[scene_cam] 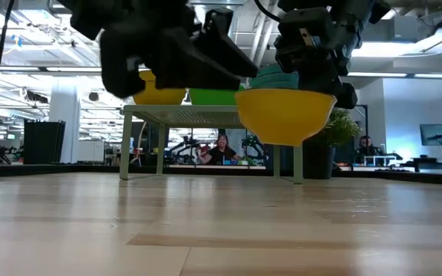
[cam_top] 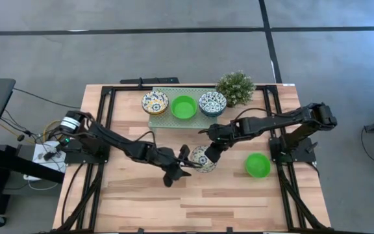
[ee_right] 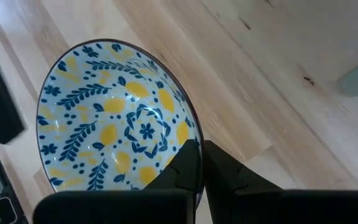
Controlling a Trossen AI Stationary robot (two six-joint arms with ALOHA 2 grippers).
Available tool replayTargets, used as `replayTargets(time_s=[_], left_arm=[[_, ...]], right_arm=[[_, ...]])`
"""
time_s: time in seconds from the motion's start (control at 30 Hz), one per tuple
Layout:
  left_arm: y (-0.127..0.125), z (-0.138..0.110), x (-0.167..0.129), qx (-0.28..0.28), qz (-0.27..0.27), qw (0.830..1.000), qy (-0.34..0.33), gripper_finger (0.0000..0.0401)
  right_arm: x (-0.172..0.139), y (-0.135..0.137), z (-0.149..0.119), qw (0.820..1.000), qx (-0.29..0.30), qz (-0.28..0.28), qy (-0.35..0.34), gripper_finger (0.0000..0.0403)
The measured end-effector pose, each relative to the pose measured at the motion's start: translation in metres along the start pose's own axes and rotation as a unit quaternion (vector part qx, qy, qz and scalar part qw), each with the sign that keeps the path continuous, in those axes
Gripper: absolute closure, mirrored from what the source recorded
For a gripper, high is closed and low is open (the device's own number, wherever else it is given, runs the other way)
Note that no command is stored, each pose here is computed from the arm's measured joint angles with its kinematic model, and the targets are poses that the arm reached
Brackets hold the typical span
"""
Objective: Pick & Place Mini bowls
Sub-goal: Stack the yellow and white bowl on top of the yellow and white bowl on the shelf
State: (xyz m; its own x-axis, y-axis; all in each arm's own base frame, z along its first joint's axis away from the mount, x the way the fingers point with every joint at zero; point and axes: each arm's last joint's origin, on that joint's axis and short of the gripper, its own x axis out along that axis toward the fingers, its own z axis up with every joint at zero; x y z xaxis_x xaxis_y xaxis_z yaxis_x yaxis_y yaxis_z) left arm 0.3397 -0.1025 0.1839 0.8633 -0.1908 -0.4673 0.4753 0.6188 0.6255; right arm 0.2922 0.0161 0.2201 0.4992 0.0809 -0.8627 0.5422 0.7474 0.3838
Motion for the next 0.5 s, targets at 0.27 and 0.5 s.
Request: replayTargets(time_s=[0.27, 0.5], left_arm=[[0.005, -0.01, 0.006, 0.015, 0.016, 0.999, 0.028, 0.0238], [0.008, -0.014, 0.006, 0.013, 0.013, 0.999, 0.031, 0.0288]], right_arm=[[0.0, 0.004, 0.0, 0.999, 0.026, 0.037, 0.017, 0.039], [0.0, 0.005, 0.003, 0.998, 0.035, 0.053, 0.012, 0.0383]])
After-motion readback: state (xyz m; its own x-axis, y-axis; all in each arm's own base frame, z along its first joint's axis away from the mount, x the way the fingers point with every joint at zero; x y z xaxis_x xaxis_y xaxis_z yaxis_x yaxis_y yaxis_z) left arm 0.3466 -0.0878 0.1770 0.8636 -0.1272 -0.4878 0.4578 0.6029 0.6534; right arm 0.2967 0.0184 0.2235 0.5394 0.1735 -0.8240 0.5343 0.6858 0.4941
